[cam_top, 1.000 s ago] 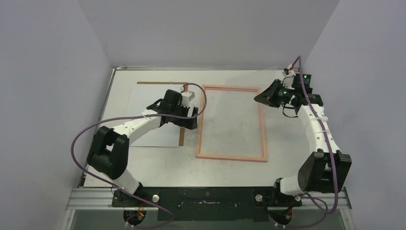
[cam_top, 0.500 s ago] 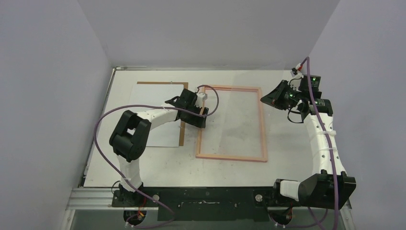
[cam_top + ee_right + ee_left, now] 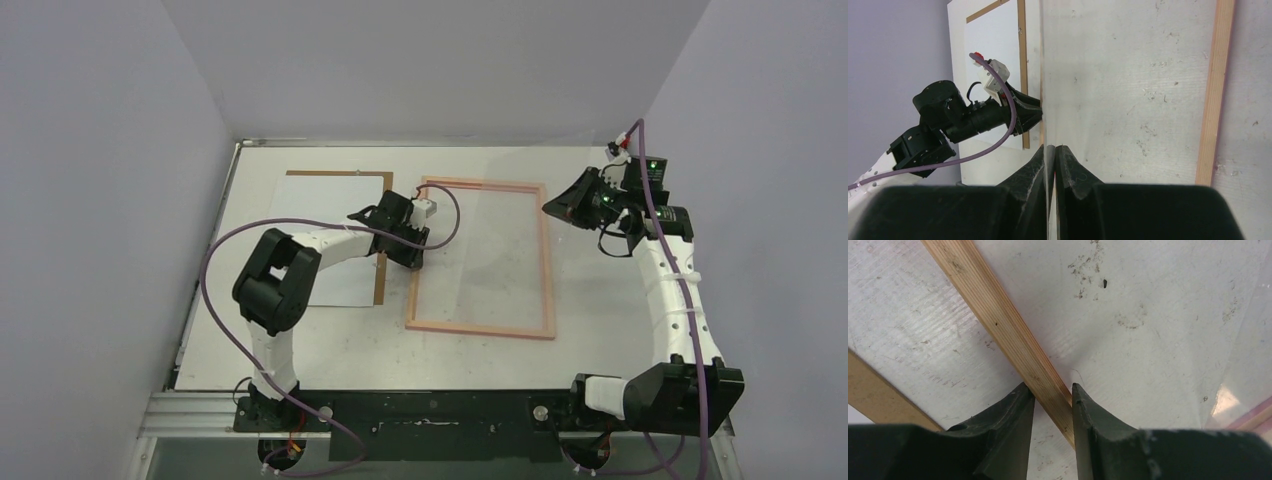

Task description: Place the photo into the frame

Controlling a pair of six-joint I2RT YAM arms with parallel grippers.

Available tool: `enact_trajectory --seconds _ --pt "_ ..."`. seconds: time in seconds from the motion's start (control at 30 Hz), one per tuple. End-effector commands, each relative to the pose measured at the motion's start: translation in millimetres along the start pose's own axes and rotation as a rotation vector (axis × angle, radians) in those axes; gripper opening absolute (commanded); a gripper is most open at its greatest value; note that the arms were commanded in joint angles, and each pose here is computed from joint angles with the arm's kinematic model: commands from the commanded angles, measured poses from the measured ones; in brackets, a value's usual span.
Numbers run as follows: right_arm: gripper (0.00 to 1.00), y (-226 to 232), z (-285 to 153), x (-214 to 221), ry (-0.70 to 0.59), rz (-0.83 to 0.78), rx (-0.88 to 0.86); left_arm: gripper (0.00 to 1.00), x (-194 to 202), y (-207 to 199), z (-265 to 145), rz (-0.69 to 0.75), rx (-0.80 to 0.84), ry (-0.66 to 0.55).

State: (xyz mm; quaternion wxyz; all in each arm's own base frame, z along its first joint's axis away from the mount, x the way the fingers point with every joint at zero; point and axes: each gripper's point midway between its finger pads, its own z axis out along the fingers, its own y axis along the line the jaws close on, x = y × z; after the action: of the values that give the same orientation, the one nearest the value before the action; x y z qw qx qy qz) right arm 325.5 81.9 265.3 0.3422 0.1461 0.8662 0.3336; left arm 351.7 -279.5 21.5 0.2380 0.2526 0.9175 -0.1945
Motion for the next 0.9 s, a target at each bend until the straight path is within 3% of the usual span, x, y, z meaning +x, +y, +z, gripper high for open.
enact_trajectory --seconds 0.0,0.27,0.4,0.53,0.7,0.87 --pt "0.05 28 0 -7 -0.046 -0.045 -0.063 0.27 13 14 -13 0.017 -0.029 0.006" --pt "0.05 55 10 0 -0.034 -0.076 -0.097 0.27 26 15 -33 -0.009 -0.022 -0.003" --pt "0.05 66 8 -4 -0.044 -0.077 -0.117 0.56 12 5 -51 -0.051 0.020 -0.036" --pt "0.05 84 2 -10 -0.055 -0.072 -0.164 0.69 -23 10 -94 -0.131 0.080 -0.142" --pt "0.05 115 5 0 -0.028 -0.039 -0.268 0.71 -55 38 -151 -0.219 0.118 -0.273" --pt "0.05 139 8 9 0.003 0.039 -0.418 0.69 -57 64 -175 -0.241 0.056 -0.347"
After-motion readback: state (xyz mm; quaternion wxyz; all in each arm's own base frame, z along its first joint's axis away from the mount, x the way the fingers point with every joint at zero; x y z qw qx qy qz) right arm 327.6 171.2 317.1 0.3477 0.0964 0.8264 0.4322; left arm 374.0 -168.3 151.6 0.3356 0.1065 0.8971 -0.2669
